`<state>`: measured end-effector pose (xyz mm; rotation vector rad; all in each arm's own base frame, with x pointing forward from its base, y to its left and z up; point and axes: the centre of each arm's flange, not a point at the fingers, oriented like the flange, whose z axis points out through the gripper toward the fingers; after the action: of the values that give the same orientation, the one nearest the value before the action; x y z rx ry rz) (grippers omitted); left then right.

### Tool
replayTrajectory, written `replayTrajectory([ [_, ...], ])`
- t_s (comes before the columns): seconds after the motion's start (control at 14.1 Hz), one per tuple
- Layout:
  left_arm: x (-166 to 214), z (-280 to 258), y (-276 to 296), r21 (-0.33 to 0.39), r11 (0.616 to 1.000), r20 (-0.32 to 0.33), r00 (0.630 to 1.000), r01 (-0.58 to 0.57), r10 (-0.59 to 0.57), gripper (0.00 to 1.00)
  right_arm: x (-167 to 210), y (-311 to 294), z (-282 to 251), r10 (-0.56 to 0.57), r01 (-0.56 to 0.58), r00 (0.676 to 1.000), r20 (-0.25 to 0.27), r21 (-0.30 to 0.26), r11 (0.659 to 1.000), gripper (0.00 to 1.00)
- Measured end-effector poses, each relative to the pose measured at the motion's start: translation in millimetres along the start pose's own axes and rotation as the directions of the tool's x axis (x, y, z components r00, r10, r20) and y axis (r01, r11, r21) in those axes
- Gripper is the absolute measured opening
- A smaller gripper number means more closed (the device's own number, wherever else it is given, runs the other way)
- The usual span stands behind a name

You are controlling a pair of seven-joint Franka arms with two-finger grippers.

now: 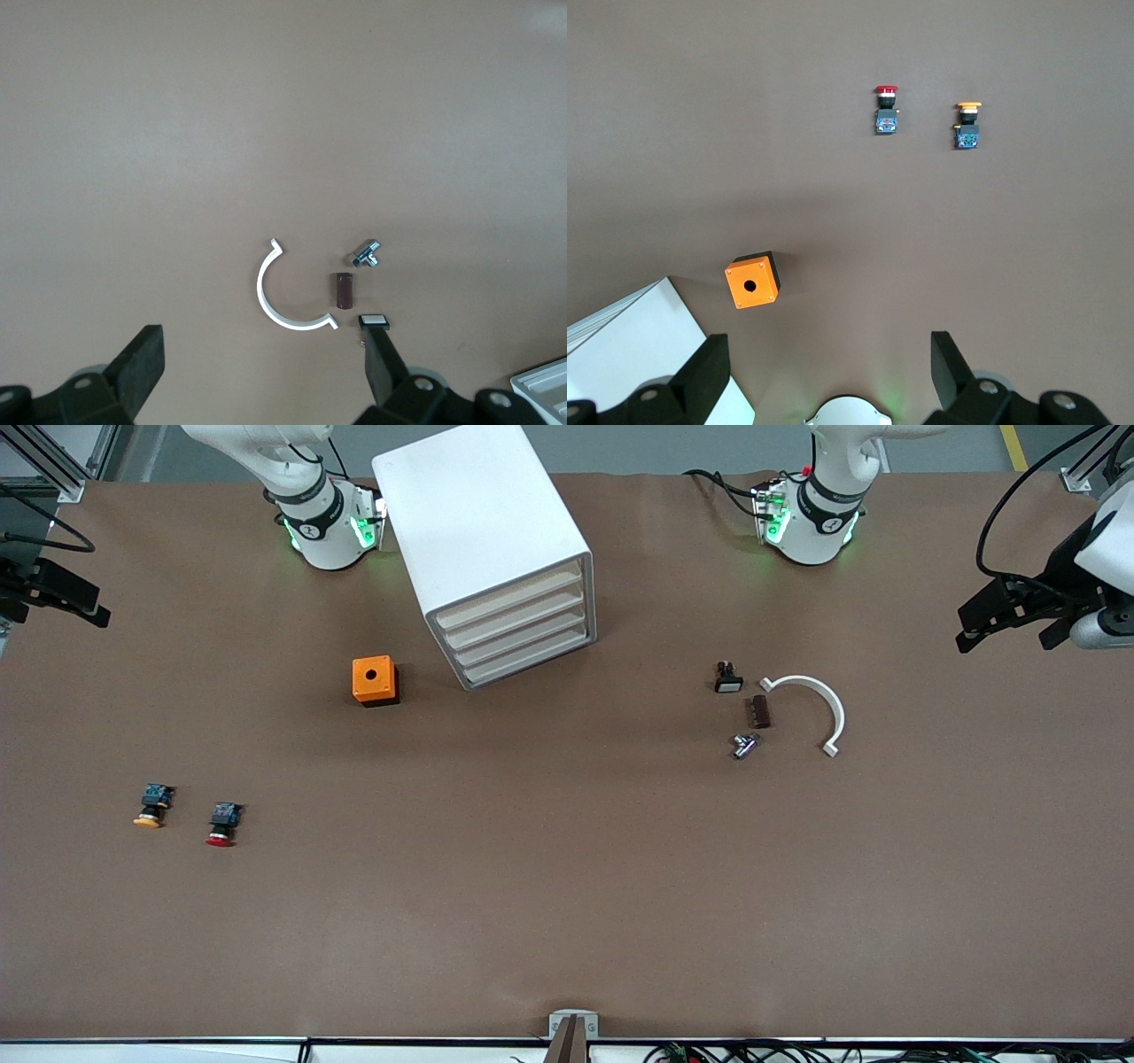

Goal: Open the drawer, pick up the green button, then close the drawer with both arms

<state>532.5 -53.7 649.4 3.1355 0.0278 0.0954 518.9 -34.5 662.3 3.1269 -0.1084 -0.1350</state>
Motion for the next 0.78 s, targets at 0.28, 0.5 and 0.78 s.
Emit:
replayTrajectory([
  [0.28,-0.1,1.5,7.7,0.000,1.000,0.002,1.000,-0.013,0.013,1.00,-0.9,0.1,0.1,0.000,0.000,1.000,0.006,0.000,1.000,1.00],
  [0.5,-0.6,1.8,13.0,0.000,1.000,0.003,1.000,-0.022,0.022,1.00,-2.4,1.1,-3.2,0.002,-0.002,1.000,0.005,0.000,1.000,1.00],
  [0.78,5.9,23.2,16.1,0.003,1.000,0.051,0.998,-0.031,0.031,1.00,-3.3,1.2,-6.5,0.002,-0.002,1.000,0.001,0.000,1.000,1.00],
])
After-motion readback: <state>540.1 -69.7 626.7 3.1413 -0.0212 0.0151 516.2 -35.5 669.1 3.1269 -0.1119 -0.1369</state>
